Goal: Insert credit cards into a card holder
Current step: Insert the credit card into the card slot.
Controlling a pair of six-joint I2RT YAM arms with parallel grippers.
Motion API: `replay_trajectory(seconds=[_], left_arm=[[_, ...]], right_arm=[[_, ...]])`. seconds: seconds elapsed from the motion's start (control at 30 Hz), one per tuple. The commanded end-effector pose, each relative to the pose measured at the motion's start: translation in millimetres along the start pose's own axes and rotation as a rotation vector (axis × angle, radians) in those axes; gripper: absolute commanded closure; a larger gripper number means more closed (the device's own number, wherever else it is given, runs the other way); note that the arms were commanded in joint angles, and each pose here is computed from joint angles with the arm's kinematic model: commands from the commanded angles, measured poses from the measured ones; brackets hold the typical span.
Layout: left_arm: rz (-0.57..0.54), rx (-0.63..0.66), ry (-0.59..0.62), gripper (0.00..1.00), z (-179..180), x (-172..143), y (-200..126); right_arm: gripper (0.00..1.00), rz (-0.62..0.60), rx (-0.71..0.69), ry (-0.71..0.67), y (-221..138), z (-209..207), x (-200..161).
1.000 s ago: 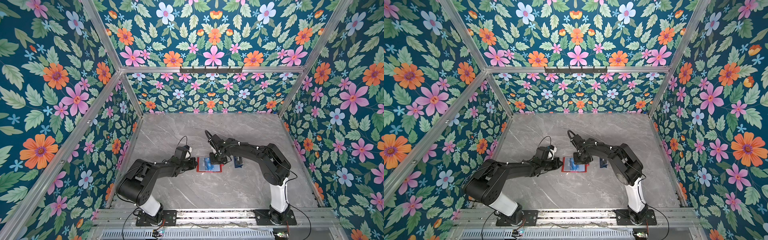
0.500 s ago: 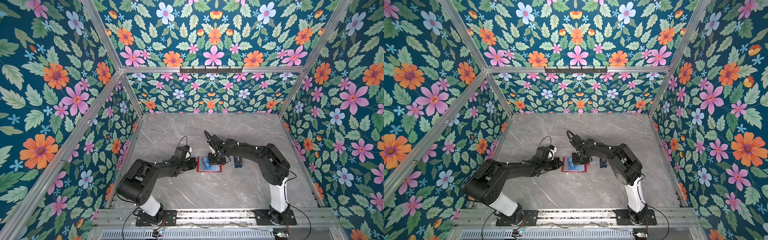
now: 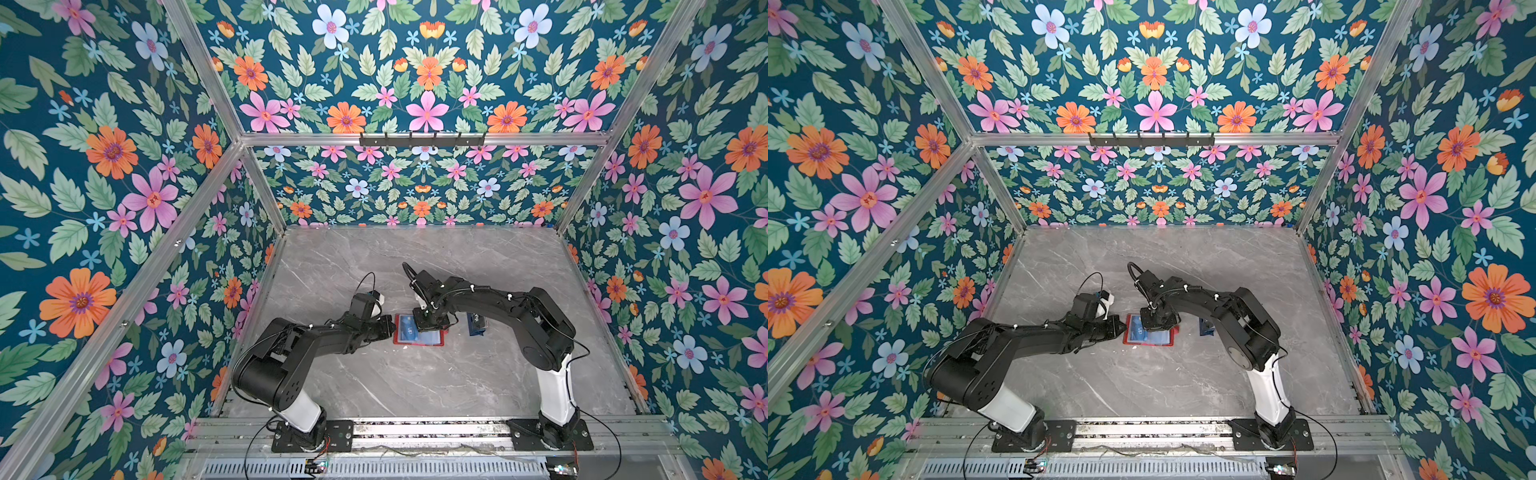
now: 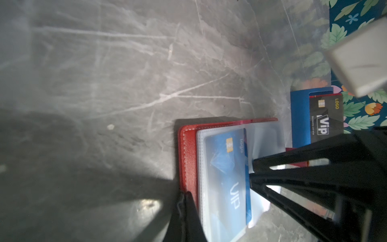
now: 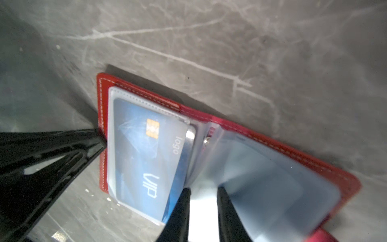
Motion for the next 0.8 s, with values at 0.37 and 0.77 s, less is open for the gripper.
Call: replay_trajectory(seconds=[0.37,0.77], left_arm=[[0.075,0.036,-0.016,1.0,7,-15,0],[0.028,0.077,0.031,0.94,-3,2,-16]], right_arm=[[0.65,0.038,-0.044,-0.022,7,2,-4],[0.63,-0.068,-0.067,-0.018,-24,-4,-4]])
Point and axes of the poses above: each gripper's point midway between its finger pads, its own y axis out along the fingers, its own z axis along the line the jaws close on, x = y × z, the point moved 8 cm from there along -y, back along the fingers, and after that the axes turned 11 degrees about y, right-handed, at the moved point
